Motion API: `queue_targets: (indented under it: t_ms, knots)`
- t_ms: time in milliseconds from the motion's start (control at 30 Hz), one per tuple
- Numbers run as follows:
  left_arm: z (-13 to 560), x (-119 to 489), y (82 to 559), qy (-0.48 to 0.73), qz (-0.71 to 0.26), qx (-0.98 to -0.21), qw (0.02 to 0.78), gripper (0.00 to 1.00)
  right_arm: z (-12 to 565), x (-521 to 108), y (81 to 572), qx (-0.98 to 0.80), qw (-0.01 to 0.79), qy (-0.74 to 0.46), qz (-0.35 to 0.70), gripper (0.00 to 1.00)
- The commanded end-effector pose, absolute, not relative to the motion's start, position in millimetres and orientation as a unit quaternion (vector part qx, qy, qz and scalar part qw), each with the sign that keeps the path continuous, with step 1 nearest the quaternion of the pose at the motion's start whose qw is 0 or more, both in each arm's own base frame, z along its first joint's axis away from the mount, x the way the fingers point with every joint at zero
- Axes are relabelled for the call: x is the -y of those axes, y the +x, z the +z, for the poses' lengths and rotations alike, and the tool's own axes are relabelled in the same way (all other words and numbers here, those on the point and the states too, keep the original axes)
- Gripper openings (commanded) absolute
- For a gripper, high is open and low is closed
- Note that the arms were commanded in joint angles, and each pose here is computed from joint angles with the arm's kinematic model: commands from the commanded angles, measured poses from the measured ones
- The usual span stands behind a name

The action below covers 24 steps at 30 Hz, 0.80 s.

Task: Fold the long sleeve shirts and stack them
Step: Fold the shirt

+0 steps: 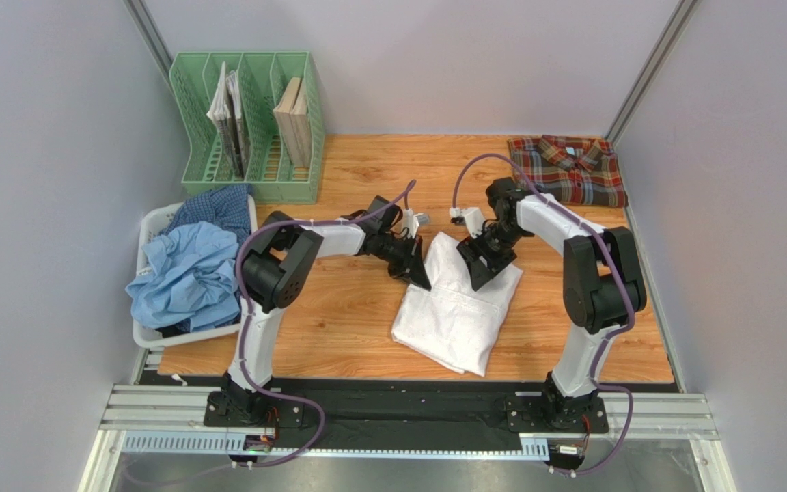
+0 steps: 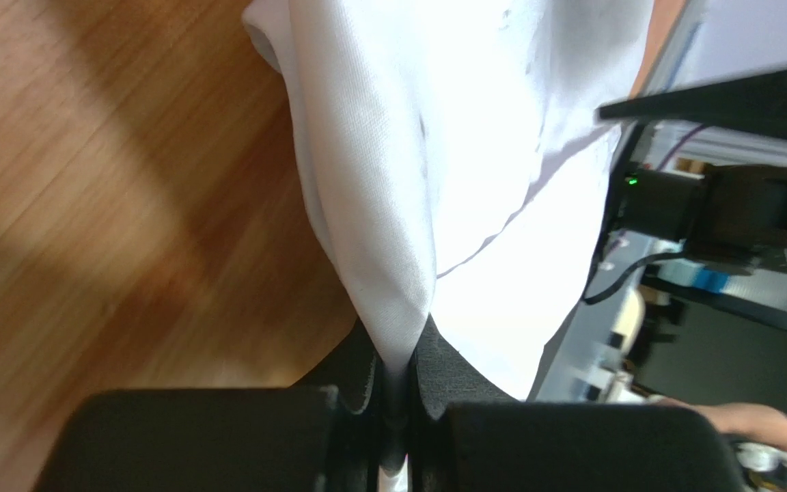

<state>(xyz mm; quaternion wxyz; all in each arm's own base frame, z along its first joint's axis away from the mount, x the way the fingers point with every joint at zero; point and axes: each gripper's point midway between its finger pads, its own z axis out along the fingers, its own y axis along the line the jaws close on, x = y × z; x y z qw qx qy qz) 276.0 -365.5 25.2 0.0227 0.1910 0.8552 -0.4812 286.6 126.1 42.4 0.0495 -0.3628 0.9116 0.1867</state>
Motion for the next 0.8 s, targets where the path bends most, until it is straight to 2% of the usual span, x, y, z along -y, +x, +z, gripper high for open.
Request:
queue_targets:
  t_ms: [0,67,100,167,200,233,267,333,367,467,533,633,667,733,767]
  knots:
    - [81,344,289,0.282,-0.409,-0.861,0.106,0.00,99,-112,301,-0.923,0.129,-0.276,0.235,0.66]
    - [106,338,305,0.318,-0.375,-0.860,0.136,0.00,121,-97,300,-0.925,0.160,-0.228,0.260,0.66]
    - [108,325,297,0.324,-0.350,-0.872,0.111,0.00,129,-93,299,-0.924,0.170,-0.215,0.268,0.66]
    - [131,312,322,0.381,-0.289,-0.863,0.163,0.00,138,-74,296,-0.925,0.186,-0.176,0.282,0.66]
    - [135,299,320,0.402,-0.257,-0.865,0.154,0.00,148,-69,294,-0.922,0.201,-0.171,0.282,0.66]
    - [143,292,331,0.443,-0.223,-0.851,0.173,0.00,150,-66,289,-0.921,0.202,-0.164,0.289,0.66]
    - [171,283,360,0.464,-0.162,-0.841,0.227,0.00,154,-57,288,-0.922,0.212,-0.153,0.287,0.66]
    - [192,266,382,0.490,-0.089,-0.830,0.252,0.00,161,-50,283,-0.918,0.226,-0.149,0.288,0.66]
    - [226,257,406,0.514,-0.030,-0.801,0.304,0.00,160,-44,281,-0.919,0.229,-0.142,0.287,0.67]
    - [290,253,440,0.551,0.071,-0.736,0.388,0.00,158,-35,275,-0.919,0.230,-0.125,0.295,0.67]
    - [306,270,446,0.593,0.120,-0.685,0.405,0.00,156,-33,274,-0.917,0.229,-0.119,0.305,0.67]
    - [292,289,443,0.661,0.198,-0.616,0.379,0.00,154,-26,276,-0.915,0.232,-0.100,0.315,0.67]
    - [253,288,436,0.688,0.212,-0.610,0.333,0.00,152,-25,276,-0.915,0.228,-0.096,0.319,0.67]
    - [229,308,421,0.704,0.219,-0.587,0.333,0.00,154,-22,276,-0.912,0.231,-0.084,0.327,0.67]
    - [183,301,404,0.724,0.225,-0.587,0.284,0.00,154,-21,276,-0.911,0.232,-0.082,0.330,0.67]
